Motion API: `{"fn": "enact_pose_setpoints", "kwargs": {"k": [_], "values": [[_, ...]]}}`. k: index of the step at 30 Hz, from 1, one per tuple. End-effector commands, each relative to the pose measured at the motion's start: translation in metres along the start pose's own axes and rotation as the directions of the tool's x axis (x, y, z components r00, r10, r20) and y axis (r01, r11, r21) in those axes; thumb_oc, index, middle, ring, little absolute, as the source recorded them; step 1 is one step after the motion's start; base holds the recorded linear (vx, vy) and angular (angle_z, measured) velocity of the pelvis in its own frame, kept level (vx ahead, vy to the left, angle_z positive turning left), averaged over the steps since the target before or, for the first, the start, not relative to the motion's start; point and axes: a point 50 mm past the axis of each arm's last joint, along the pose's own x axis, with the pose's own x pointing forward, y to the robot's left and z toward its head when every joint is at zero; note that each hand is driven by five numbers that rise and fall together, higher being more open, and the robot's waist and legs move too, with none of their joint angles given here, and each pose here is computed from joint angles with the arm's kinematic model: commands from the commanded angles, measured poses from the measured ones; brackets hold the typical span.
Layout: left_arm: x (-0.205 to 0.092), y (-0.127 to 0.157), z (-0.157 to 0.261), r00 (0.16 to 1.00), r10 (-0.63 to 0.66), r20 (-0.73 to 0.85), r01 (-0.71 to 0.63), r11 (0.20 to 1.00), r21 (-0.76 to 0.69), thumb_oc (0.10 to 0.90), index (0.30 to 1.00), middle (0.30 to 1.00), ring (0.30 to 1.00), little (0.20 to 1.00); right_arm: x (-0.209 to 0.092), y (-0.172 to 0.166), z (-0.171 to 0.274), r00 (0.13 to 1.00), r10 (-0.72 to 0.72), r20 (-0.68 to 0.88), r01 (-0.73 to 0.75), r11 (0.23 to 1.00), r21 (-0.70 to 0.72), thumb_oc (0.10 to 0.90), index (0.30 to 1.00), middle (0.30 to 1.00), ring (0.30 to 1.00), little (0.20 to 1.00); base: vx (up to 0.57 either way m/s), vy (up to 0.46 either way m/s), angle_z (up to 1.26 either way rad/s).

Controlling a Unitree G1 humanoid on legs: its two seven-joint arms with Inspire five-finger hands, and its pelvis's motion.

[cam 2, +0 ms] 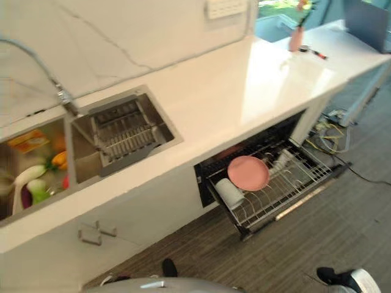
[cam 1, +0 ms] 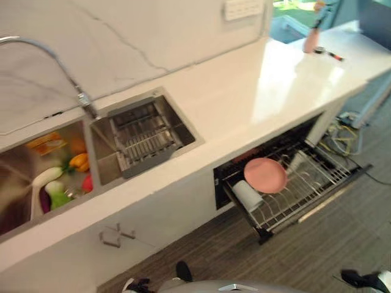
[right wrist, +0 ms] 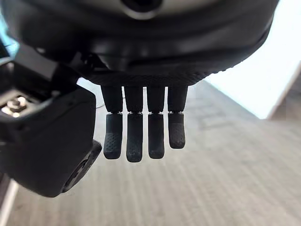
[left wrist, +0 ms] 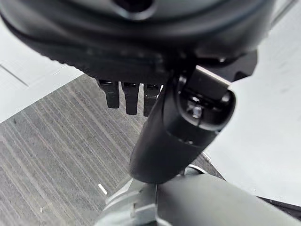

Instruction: Place the dishes in the dishwasher.

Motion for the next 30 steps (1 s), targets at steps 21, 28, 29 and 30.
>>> {"fn": "enact_pose_setpoints", "kwargs": {"k": [21,28,29,30], "values": [[-0.002,-0.016,-0.003,0.997,-0.075,0.012,0.075,0.996,0.038,0.8,0.9,0.9,0.9,0.9,-0.096,-0.026,0.289,0.315,0.152,0.937,0.522,0.797,-0.305,0.4,0.3,0.3,0.3,0.3,0.03,0.03,0.34],[-0.002,-0.011,-0.008,0.998,-0.063,-0.005,0.063,0.998,-0.019,0.8,0.9,0.9,0.9,0.9,-0.146,-0.055,0.341,0.061,0.158,0.986,0.731,0.665,-0.152,0.4,0.3,0.3,0.3,0.3,0.04,0.026,0.0],[-0.002,-0.01,-0.008,0.998,-0.061,-0.004,0.061,0.998,-0.022,0.8,0.9,0.9,0.9,0.9,-0.147,-0.055,0.343,0.057,0.158,0.986,0.735,0.661,-0.148,0.4,0.3,0.3,0.3,0.3,0.04,0.015,-0.03],[-0.002,-0.01,-0.007,0.998,-0.061,-0.003,0.061,0.998,-0.023,0.8,0.9,0.9,0.9,0.9,-0.148,-0.055,0.343,0.056,0.158,0.986,0.735,0.662,-0.148,0.4,0.3,0.3,0.3,0.3,0.0,0.0,0.0]]}}
